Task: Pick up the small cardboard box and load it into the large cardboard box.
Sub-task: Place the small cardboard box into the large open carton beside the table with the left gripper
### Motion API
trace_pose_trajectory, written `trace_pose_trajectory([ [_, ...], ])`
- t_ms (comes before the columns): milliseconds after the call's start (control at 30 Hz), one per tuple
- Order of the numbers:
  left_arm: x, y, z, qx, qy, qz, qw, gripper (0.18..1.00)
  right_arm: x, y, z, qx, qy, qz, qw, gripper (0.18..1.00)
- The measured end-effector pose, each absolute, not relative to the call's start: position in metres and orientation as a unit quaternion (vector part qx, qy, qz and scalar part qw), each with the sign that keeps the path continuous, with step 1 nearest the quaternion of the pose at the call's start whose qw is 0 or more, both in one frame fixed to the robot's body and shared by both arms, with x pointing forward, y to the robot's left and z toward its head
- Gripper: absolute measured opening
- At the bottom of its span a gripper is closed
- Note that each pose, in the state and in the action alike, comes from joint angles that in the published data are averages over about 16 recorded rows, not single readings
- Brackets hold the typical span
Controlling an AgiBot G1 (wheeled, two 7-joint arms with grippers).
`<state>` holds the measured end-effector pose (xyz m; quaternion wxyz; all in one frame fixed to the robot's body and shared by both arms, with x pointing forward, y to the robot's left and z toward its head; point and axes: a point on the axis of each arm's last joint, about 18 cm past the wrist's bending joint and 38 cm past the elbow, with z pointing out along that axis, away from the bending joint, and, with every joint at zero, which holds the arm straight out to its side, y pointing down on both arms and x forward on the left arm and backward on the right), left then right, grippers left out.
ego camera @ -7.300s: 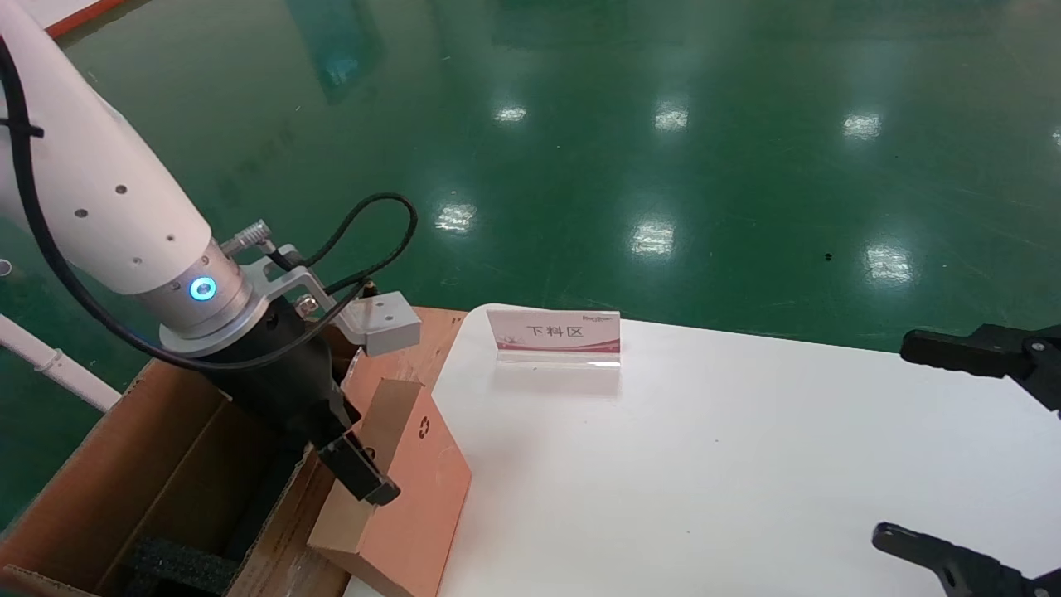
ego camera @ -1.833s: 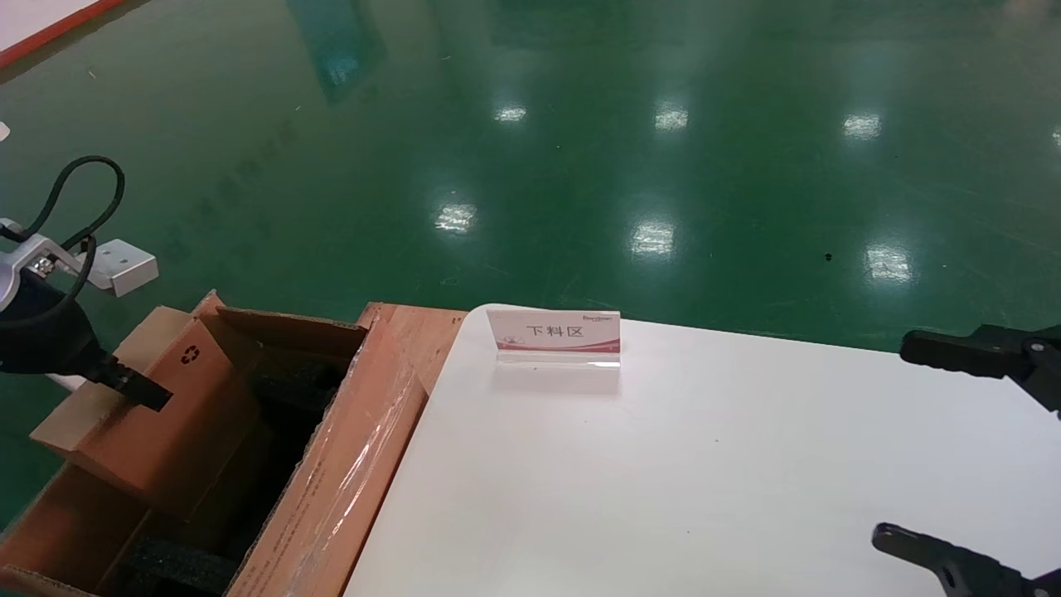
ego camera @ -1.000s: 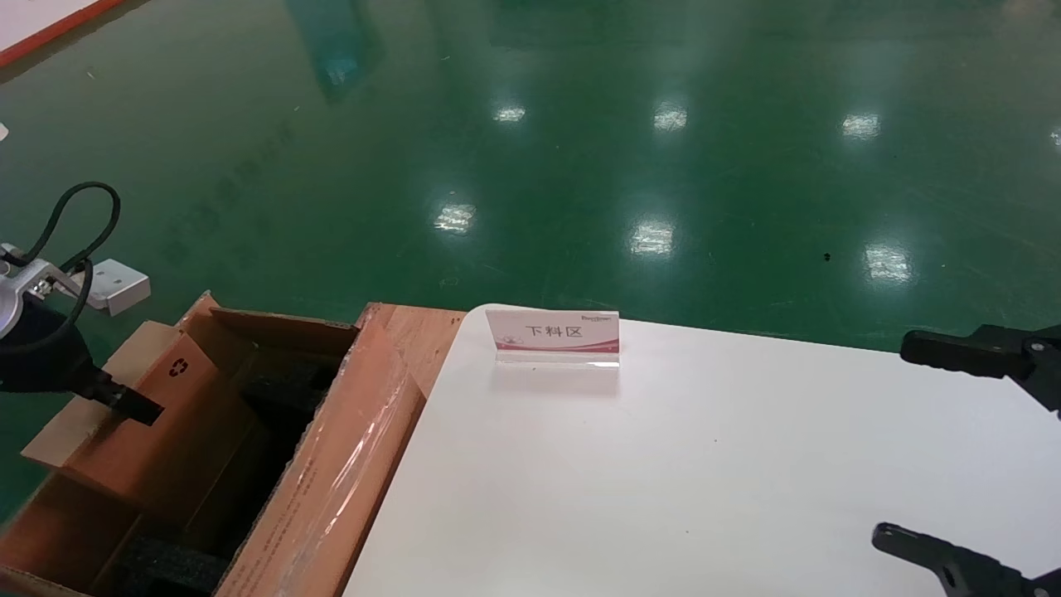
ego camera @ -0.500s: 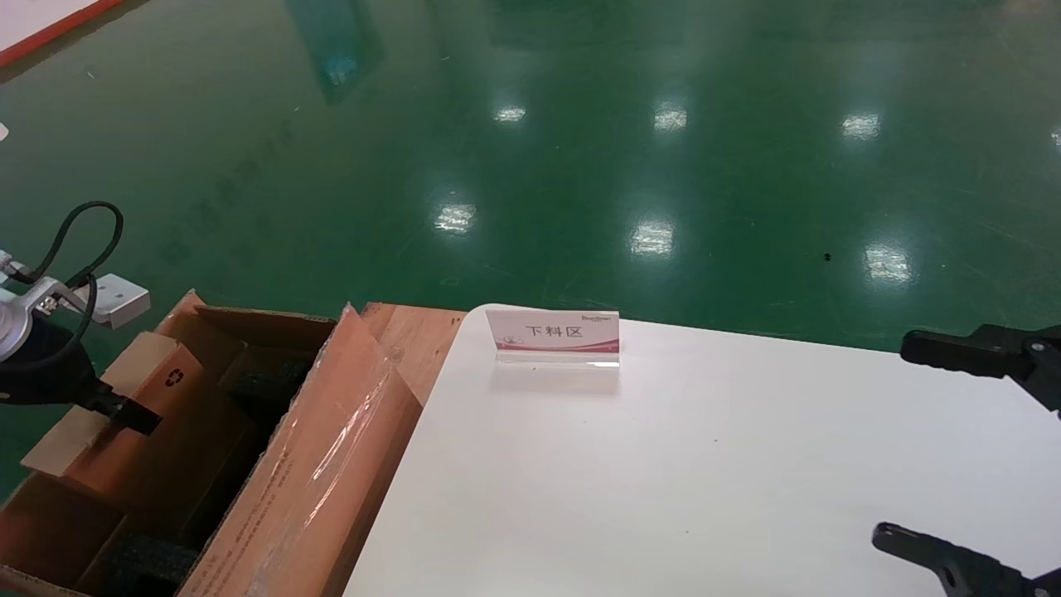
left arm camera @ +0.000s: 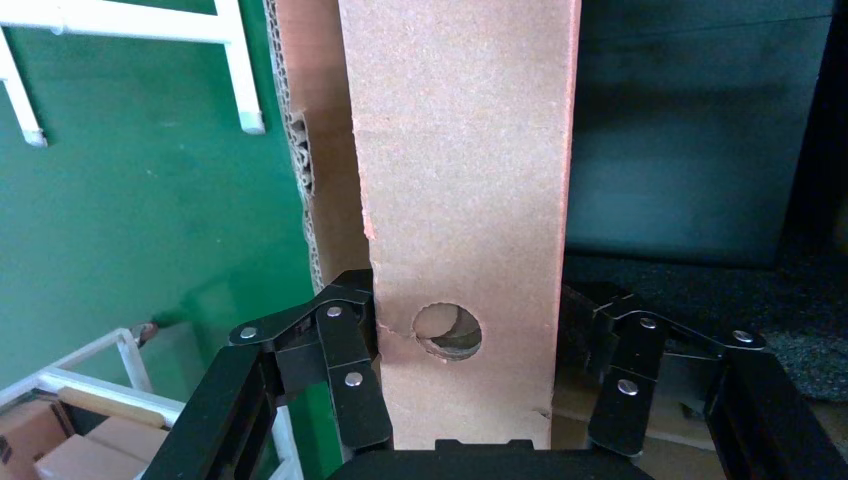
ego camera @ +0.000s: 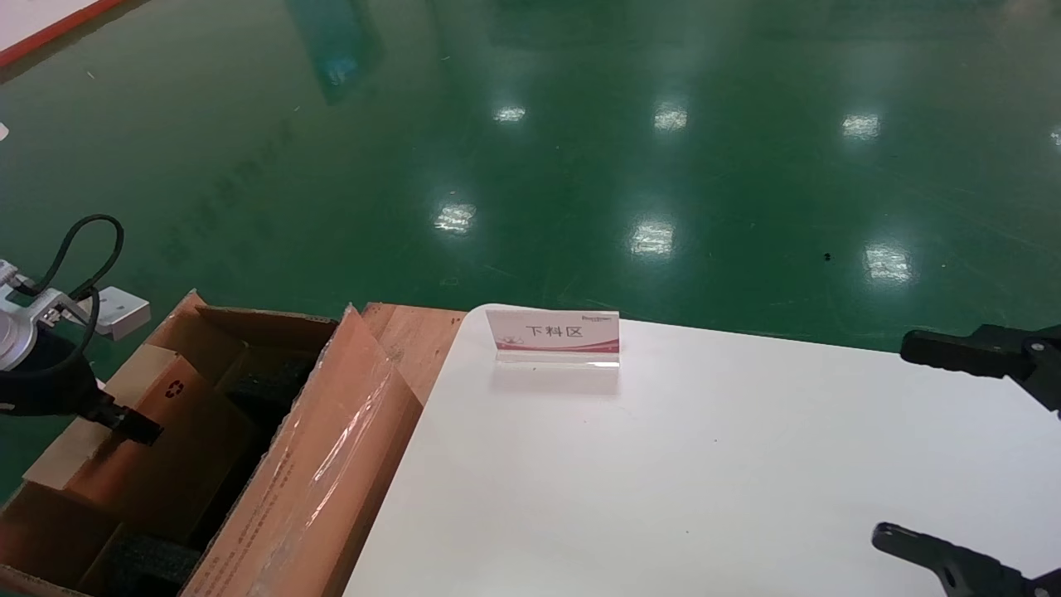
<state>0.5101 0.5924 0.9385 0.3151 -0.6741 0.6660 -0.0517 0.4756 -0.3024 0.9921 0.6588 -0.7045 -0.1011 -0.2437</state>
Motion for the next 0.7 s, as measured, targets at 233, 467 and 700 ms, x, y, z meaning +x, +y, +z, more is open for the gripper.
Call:
trace_pose_trajectory([
  [233, 0.5105, 0.5928, 0.9372, -0.675, 0.666, -0.05, 0.314, 0.337, 0.4756, -0.3024, 0.992, -0.705, -0.101, -0.244, 0.659, 1.001],
  [467, 0.5103, 0.5929, 0.9374, -0.675, 0.666, -0.051, 0.314, 0.37, 0.4756, -0.3024, 0.992, -0.704, -0.101, -0.244, 0.659, 1.001],
  [700, 0.5102, 0.5928, 0.9378, -0.675, 0.666, -0.051, 0.314, 0.444, 0.4756, -0.3025, 0.9921, -0.704, -0.101, -0.244, 0.659, 1.001],
])
